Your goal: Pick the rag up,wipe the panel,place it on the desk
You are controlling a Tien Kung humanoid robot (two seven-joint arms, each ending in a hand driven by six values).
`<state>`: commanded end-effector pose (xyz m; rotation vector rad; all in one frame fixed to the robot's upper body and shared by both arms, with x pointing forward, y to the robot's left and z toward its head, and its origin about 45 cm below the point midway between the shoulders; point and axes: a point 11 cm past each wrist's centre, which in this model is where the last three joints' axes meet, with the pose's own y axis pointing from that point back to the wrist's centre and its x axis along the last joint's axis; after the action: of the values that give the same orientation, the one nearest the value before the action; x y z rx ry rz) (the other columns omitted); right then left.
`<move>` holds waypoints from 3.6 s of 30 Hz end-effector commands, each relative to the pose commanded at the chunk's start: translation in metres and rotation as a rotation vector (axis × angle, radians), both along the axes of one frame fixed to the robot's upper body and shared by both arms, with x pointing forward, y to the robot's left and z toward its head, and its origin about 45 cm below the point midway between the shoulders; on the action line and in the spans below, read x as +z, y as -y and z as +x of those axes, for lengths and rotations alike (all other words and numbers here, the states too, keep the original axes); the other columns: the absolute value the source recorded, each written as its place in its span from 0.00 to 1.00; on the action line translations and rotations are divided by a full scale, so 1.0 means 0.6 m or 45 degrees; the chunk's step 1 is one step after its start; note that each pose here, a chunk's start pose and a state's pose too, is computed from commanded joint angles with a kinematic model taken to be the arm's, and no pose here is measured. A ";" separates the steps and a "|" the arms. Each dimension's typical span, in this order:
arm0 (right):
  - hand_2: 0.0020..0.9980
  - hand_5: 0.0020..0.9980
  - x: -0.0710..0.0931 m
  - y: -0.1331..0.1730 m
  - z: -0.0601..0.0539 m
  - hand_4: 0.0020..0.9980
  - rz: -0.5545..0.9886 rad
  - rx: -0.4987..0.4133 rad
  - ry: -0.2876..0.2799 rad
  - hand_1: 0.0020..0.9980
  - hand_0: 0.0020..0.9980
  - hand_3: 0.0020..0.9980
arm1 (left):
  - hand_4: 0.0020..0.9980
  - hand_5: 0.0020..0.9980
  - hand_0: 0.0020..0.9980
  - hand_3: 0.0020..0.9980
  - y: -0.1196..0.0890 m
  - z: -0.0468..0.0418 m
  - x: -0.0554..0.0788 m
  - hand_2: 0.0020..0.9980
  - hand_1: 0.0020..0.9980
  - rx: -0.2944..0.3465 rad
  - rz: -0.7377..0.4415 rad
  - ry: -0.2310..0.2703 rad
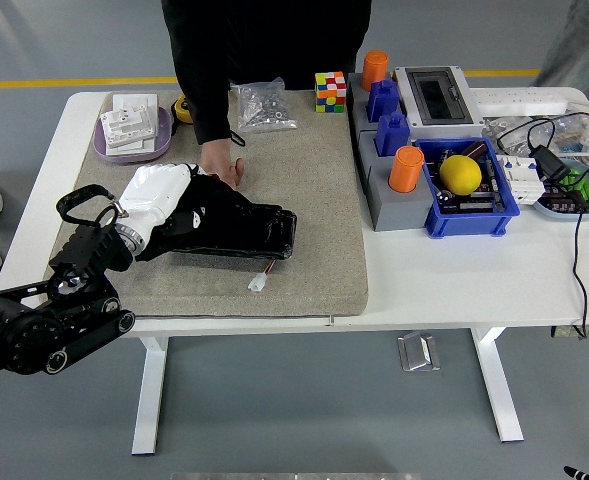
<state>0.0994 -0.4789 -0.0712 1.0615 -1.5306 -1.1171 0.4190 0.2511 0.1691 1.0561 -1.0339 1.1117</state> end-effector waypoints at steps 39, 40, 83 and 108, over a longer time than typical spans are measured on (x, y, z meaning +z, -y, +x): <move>0.72 0.57 -0.002 -0.005 0.001 1.00 0.012 -0.013 0.004 0.67 0.78 0.65 | 0.24 0.00 0.23 0.52 -0.155 -0.010 0.003 0.55 0.14 0.259 0.055 0.027; 0.72 0.57 -0.002 -0.005 0.001 1.00 0.012 -0.015 0.005 0.67 0.78 0.65 | 0.24 0.00 0.23 0.52 -0.157 -0.011 0.002 0.55 0.14 0.262 0.055 0.026; 0.72 0.57 -0.007 -0.014 -0.003 1.00 0.020 -0.025 0.000 0.66 0.78 0.65 | 0.87 0.21 0.43 0.70 -0.231 -0.045 -0.060 0.75 0.62 0.401 -0.015 -0.100; 0.72 0.57 -0.008 -0.012 -0.006 1.00 0.010 -0.023 -0.009 0.66 0.78 0.65 | 1.00 0.61 0.46 0.81 -0.247 -0.041 -0.044 0.78 0.66 0.409 -0.069 -0.122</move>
<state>0.0957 -0.4718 -0.0757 1.0503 -1.5343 -1.1391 0.3942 0.3994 0.1430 1.2479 -0.7701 1.3245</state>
